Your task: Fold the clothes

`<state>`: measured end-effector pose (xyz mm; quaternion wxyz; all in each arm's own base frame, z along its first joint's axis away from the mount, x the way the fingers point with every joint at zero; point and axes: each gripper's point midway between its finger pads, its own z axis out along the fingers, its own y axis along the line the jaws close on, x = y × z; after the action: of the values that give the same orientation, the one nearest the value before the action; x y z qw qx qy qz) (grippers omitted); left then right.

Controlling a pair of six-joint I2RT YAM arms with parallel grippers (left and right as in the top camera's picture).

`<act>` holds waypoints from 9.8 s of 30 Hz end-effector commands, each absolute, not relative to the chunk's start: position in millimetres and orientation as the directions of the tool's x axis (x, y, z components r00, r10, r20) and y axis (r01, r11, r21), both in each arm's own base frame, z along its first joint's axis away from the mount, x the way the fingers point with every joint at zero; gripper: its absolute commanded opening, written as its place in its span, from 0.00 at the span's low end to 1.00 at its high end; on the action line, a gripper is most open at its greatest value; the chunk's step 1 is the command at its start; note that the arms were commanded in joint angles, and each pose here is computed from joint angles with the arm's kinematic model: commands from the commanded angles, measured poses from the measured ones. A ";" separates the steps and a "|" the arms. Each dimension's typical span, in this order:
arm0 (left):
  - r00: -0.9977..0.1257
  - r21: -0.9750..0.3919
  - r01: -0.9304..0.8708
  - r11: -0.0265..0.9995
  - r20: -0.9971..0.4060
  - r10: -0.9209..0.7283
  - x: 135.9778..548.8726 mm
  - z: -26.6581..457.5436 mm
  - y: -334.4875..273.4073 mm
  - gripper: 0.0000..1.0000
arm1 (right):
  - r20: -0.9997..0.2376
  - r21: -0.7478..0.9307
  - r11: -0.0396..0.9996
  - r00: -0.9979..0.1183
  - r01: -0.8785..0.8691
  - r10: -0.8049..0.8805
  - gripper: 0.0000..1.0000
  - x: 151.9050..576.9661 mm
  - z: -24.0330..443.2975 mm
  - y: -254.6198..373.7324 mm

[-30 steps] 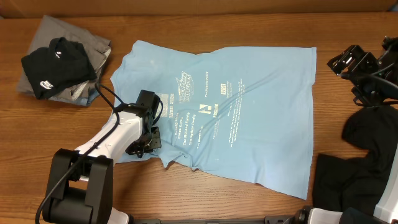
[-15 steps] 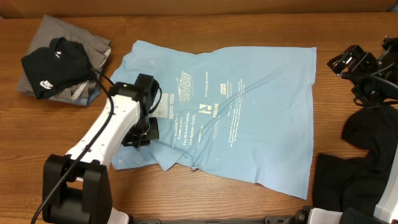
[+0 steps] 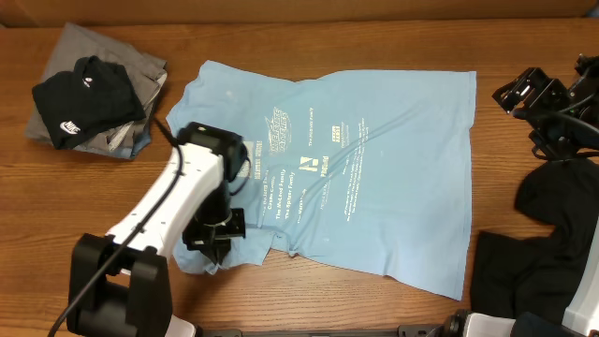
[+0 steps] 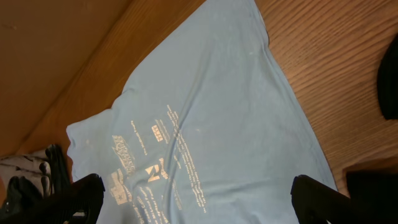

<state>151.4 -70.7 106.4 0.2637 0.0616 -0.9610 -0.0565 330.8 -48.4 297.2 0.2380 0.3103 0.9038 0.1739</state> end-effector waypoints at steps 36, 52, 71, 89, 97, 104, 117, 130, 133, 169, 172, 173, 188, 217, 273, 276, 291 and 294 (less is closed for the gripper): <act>-0.945 0.077 -0.323 0.943 0.026 -0.325 309.4 24.4 -23.7 0.04 | -0.328 0.459 0.749 -0.693 0.478 0.643 1.00 334.1 292.7 -50.7; -0.834 0.017 -0.517 0.856 -0.235 -0.499 400.2 -10.5 62.0 0.04 | -0.283 0.446 0.755 -0.725 0.480 0.628 1.00 340.2 252.6 -44.0; -0.825 -0.129 -0.214 0.968 -0.507 -0.250 412.1 254.0 -2.7 0.16 | -0.247 0.344 0.781 -0.752 0.521 0.611 0.42 368.2 94.1 -26.9; -0.855 -0.127 -0.056 0.990 -0.506 -0.113 361.7 283.2 -61.6 0.21 | -0.327 0.191 0.629 -0.555 0.754 0.765 0.04 416.8 -34.7 -100.5; -0.886 -0.079 -0.080 0.994 -0.452 -0.107 347.1 274.2 -52.8 0.26 | -0.359 0.452 0.637 -0.527 0.624 0.771 0.11 492.2 40.3 -101.2; -0.914 0.028 -0.217 0.976 -0.357 -0.193 318.6 261.7 -26.5 0.38 | -0.408 0.520 0.718 -0.604 0.463 0.684 0.34 491.2 136.9 -78.6; -0.977 0.012 -0.199 0.980 -0.081 -0.198 299.1 116.0 -38.5 0.22 | -0.282 0.520 0.715 -0.696 0.467 0.660 0.44 394.1 206.9 -34.0; -0.913 0.123 -0.398 0.909 0.048 -0.406 243.8 -18.5 -1.0 0.04 | -0.157 0.431 0.734 -0.757 0.525 0.634 0.46 356.0 184.9 -29.0; -0.863 0.146 -0.484 0.863 0.082 -0.498 230.4 -30.6 17.1 0.04 | -0.146 0.427 0.732 -0.758 0.531 0.635 0.47 353.3 183.9 -28.4; -0.873 -0.167 -0.020 0.986 -0.478 -0.099 455.4 27.1 -28.0 0.04 | -0.142 0.376 0.775 -0.795 0.507 0.589 0.58 349.8 146.4 -10.6; -0.868 -0.148 -0.016 0.989 -0.489 -0.087 468.1 -2.5 -25.7 0.04 | -0.146 0.378 0.776 -0.795 0.506 0.589 0.58 350.8 146.7 -10.8; -0.866 -0.145 -0.013 0.989 -0.494 -0.084 470.5 -7.2 -25.5 0.04 | -0.147 0.378 0.776 -0.795 0.505 0.589 0.58 351.2 146.8 -10.9; -0.740 -0.417 0.041 0.908 -0.623 -0.253 573.3 6.9 -61.4 0.19 | -0.120 0.374 0.789 -0.818 0.488 0.563 0.59 345.4 145.3 3.3; -0.853 -0.159 -0.464 0.872 -0.185 -0.487 304.0 197.0 75.7 0.55 | 0.321 -0.020 0.634 -0.595 0.773 0.736 0.63 180.9 15.6 6.9; -0.795 -0.149 -0.602 0.785 0.018 -0.606 246.6 112.8 106.6 0.51 | 0.250 -0.040 0.445 -0.422 0.895 0.871 0.40 120.0 -3.1 8.3; -0.795 -0.149 -0.602 0.785 0.018 -0.606 246.6 112.8 106.5 0.51 | 0.250 -0.039 0.445 -0.422 0.895 0.871 0.36 120.1 -3.2 8.3; -0.795 -0.152 -0.603 0.783 0.026 -0.606 245.3 112.9 105.0 0.50 | 0.284 0.031 0.517 -0.503 0.856 0.816 0.04 145.3 31.9 13.2; -0.792 -0.148 -0.608 0.780 0.041 -0.610 242.1 111.8 103.4 0.50 | 0.250 0.115 0.545 -0.555 0.830 0.793 0.04 170.3 64.7 13.2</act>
<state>246.5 106.1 114.3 -0.0130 0.3288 -0.9416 0.0715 136.3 14.5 34.7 -0.1386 0.4947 0.8546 0.0753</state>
